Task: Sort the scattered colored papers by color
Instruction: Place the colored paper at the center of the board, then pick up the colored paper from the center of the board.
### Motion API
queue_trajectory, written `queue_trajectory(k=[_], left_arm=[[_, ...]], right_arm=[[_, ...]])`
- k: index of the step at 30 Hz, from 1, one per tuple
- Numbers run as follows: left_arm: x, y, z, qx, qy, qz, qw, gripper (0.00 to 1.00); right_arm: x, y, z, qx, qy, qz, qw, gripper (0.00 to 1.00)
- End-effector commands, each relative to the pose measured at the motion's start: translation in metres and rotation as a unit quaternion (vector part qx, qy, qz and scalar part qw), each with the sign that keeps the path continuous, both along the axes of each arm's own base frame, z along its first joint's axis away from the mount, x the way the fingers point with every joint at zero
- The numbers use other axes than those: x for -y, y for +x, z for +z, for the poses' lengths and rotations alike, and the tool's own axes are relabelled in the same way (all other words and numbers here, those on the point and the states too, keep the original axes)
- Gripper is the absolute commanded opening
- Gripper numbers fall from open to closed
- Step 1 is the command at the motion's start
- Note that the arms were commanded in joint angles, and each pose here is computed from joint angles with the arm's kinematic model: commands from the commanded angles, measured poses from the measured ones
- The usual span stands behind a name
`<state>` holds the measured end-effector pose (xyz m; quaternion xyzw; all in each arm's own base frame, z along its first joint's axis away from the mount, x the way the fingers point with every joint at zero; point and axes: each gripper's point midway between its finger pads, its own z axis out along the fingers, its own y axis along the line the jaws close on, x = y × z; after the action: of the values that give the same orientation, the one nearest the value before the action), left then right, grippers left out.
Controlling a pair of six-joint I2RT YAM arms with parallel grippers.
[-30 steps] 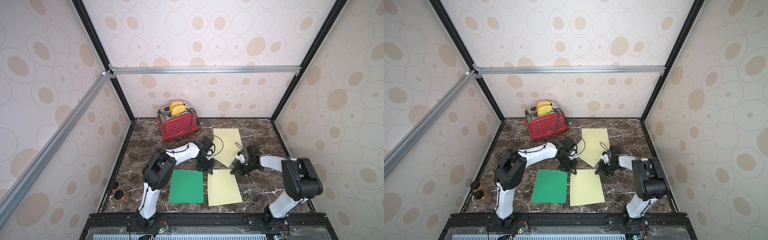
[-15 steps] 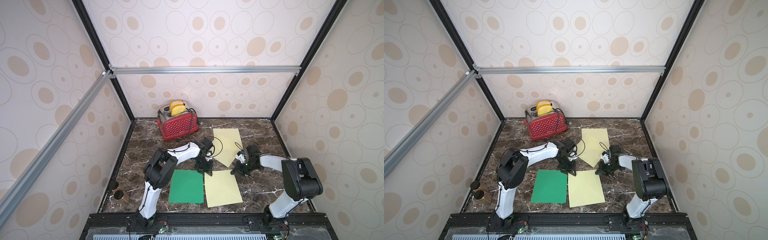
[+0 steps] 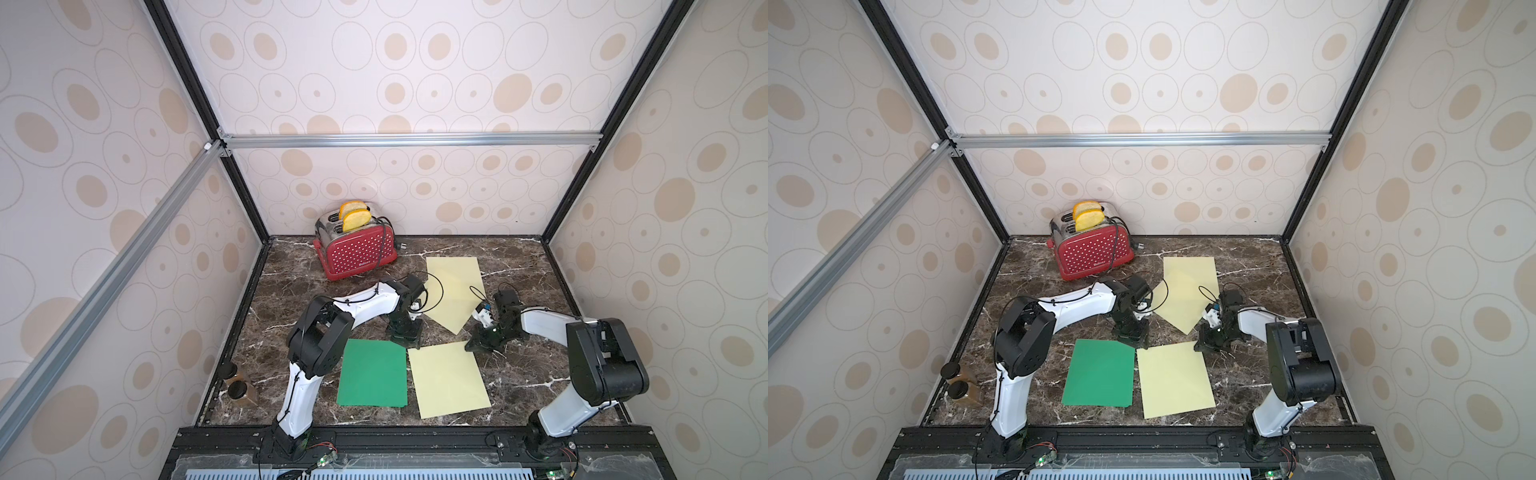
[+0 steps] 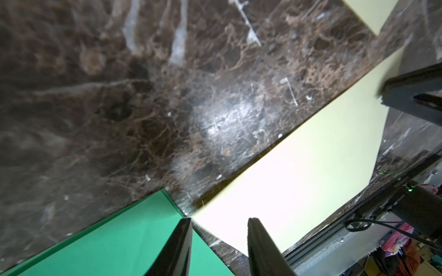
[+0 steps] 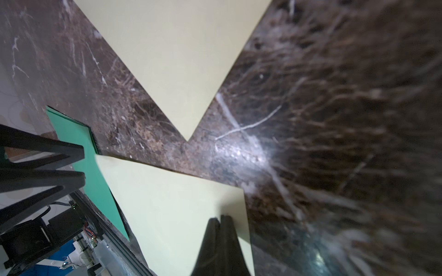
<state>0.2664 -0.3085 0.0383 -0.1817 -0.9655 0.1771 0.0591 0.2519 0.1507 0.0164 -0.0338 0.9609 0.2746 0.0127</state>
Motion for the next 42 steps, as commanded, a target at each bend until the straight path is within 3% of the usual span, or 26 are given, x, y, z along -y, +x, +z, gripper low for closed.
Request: queue_trajectory(k=[1, 12, 24, 32, 38, 42], left_arm=[[-0.003, 0.015, 0.025, 0.043, -0.003, -0.006, 0.999, 0.41], [-0.01, 0.012, 0.053, 0.081, -0.025, 0.015, 0.996, 0.4], [-0.001, -0.007, 0.081, 0.1, -0.118, 0.016, 0.988, 0.38], [-0.034, 0.024, 0.085, 0.183, -0.01, 0.022, 0.983, 0.4], [-0.018, 0.049, 0.089, 0.212, -0.032, 0.042, 0.976, 0.41], [-0.01, 0.074, 0.079, 0.228, -0.052, 0.073, 0.97, 0.41]], right_arm=[[0.02, -0.006, -0.003, -0.006, -0.059, 0.002, 0.998, 0.01], [0.039, 0.004, -0.005, 0.003, -0.107, -0.03, 0.994, 0.0], [0.054, 0.021, -0.002, 0.021, -0.151, -0.059, 0.987, 0.0], [0.056, 0.022, 0.017, 0.02, -0.155, -0.078, 0.985, 0.01], [0.059, 0.031, 0.045, 0.023, -0.17, -0.068, 0.983, 0.01], [0.049, 0.073, 0.079, 0.091, -0.15, -0.066, 0.982, 0.05]])
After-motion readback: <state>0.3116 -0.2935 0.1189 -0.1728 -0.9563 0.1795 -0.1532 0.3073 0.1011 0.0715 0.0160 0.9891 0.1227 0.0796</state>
